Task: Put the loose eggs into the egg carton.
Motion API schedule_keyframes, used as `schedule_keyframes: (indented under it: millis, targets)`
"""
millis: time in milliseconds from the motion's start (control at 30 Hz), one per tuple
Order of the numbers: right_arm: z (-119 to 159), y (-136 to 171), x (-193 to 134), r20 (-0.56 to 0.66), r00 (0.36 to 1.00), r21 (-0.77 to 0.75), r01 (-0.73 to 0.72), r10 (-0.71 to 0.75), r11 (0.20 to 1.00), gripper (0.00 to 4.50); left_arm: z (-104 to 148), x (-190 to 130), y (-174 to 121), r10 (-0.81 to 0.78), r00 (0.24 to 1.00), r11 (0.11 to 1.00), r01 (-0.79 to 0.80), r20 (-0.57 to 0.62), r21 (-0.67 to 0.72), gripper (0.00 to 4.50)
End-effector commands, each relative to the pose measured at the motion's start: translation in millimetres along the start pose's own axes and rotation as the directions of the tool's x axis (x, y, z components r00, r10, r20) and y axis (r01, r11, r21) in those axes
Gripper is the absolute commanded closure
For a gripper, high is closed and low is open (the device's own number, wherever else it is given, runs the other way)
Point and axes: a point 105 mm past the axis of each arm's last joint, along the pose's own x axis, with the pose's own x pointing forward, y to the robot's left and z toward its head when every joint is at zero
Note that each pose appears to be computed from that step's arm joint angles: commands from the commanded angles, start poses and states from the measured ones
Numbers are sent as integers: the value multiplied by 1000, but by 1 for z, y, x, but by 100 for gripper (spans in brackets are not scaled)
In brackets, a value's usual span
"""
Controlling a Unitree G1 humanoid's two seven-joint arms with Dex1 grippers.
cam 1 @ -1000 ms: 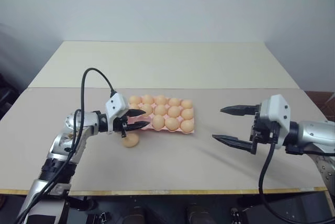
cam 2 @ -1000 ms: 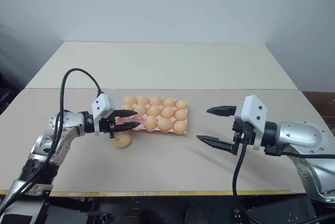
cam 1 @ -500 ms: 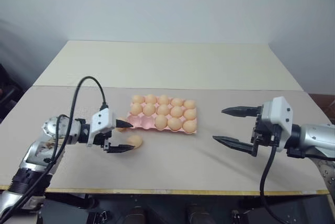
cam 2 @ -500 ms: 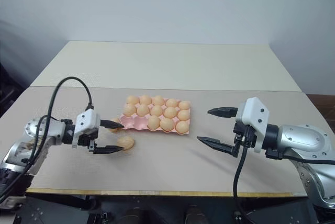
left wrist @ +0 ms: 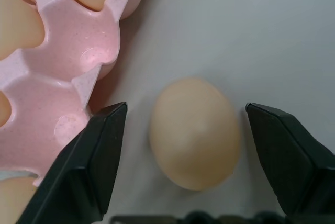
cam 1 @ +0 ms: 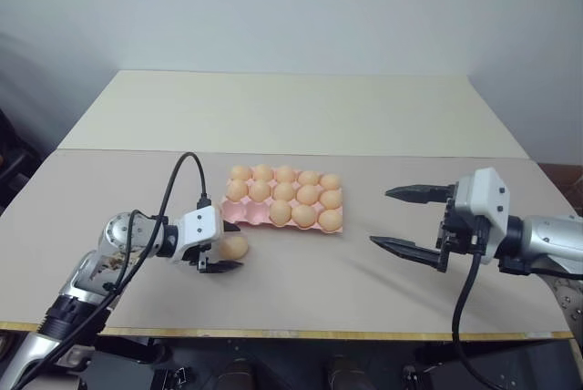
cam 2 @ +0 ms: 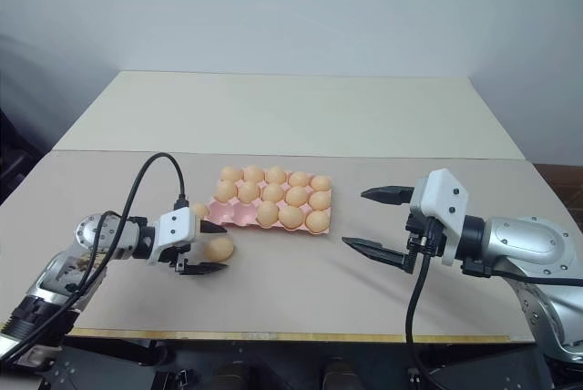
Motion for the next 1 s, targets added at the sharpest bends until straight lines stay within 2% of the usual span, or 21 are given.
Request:
schedule_keyframes:
  millis: [33, 100, 133, 233, 467, 667, 833, 1000]
  targets:
    - [10, 0, -2, 20, 1000, -32, 6, -5, 999, 0, 5, -3, 4, 13, 1000, 999, -13, 7, 35, 191]
    - [10, 0, -1, 21, 1000, -31, 8, -7, 999, 0, 6, -6, 6, 20, 1000, 999, -20, 7, 34, 253]
    - [10, 0, -1, 22, 1000, -32, 9, -8, 999, 0, 7, -8, 7, 21, 1000, 999, -21, 10, 33, 269]
    - [9, -1, -1, 22, 1000, -31, 12, -12, 999, 0, 16, -13, 13, 36, 997, 999, -35, 73, -14, 269]
    - [9, -2, -1, 25, 1000, -36, 17, -16, 999, 0, 56, -14, 37, 105, 951, 988, -67, 291, -136, 269]
    - [10, -2, 0, 27, 999, -41, 21, -20, 999, 0, 58, 12, 57, 198, 947, 980, -187, 253, -67, 269]
    - [11, -2, -1, 28, 999, -42, 32, -31, 999, 0, 57, 24, 63, 196, 949, 980, -185, 248, -67, 269]
    - [10, -1, -3, 23, 999, -39, 38, -38, 998, 0, 59, 24, 68, 205, 943, 978, -189, 261, -86, 121]
